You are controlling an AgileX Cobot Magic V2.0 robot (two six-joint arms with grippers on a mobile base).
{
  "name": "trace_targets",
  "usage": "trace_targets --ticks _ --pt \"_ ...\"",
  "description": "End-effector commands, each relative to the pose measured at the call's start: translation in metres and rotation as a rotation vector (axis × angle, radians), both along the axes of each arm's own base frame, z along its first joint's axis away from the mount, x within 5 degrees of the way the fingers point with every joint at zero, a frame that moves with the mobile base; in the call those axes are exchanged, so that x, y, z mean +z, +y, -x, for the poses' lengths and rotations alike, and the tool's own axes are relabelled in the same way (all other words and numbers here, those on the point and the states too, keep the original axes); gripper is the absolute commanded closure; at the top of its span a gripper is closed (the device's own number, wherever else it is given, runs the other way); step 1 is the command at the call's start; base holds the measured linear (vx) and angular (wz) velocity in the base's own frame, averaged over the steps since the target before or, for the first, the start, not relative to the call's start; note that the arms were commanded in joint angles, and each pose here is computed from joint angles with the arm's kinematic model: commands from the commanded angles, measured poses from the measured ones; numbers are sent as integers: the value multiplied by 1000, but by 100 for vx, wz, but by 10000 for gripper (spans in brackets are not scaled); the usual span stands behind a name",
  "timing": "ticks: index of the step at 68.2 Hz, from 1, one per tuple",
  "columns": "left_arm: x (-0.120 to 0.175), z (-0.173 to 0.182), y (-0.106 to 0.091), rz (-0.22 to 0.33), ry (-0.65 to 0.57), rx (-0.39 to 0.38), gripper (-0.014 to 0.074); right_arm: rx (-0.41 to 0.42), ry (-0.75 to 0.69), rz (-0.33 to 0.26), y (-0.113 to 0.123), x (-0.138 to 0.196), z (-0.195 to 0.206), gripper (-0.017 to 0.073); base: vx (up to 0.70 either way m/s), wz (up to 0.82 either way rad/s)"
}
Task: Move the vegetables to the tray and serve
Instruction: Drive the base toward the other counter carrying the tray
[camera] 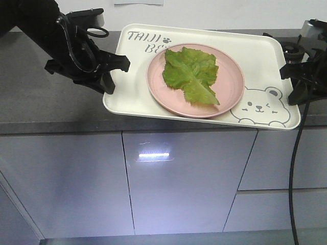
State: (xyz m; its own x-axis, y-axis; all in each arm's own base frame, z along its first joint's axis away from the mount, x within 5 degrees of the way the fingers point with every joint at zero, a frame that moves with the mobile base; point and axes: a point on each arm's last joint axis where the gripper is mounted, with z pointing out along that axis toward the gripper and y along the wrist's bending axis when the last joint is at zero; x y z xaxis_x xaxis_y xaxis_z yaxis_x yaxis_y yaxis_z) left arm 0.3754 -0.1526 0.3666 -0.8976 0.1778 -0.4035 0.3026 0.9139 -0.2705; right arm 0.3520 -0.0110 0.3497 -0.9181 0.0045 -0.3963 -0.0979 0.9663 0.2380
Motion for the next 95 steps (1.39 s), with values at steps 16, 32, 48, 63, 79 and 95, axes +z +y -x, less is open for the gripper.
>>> trace_targets --ticks 16,32,48,63,79,95 --pt "36 20 -21 194 -82 -71 599 69 -65 -150 24 30 14 565 11 2" --pt "36 20 -21 194 -82 -71 599 69 -65 -150 24 30 14 565 12 2" --pt "36 20 -21 194 -82 -71 599 69 -65 -150 24 30 14 565 12 4" --pt "36 20 -21 194 -82 -71 599 69 -65 -150 24 30 14 565 11 0" --pt "36 20 -21 194 -82 -71 599 69 -65 -150 24 30 14 565 10 -2" --pt "36 20 -21 194 -82 -71 599 69 -65 -150 24 30 14 565 10 -2"
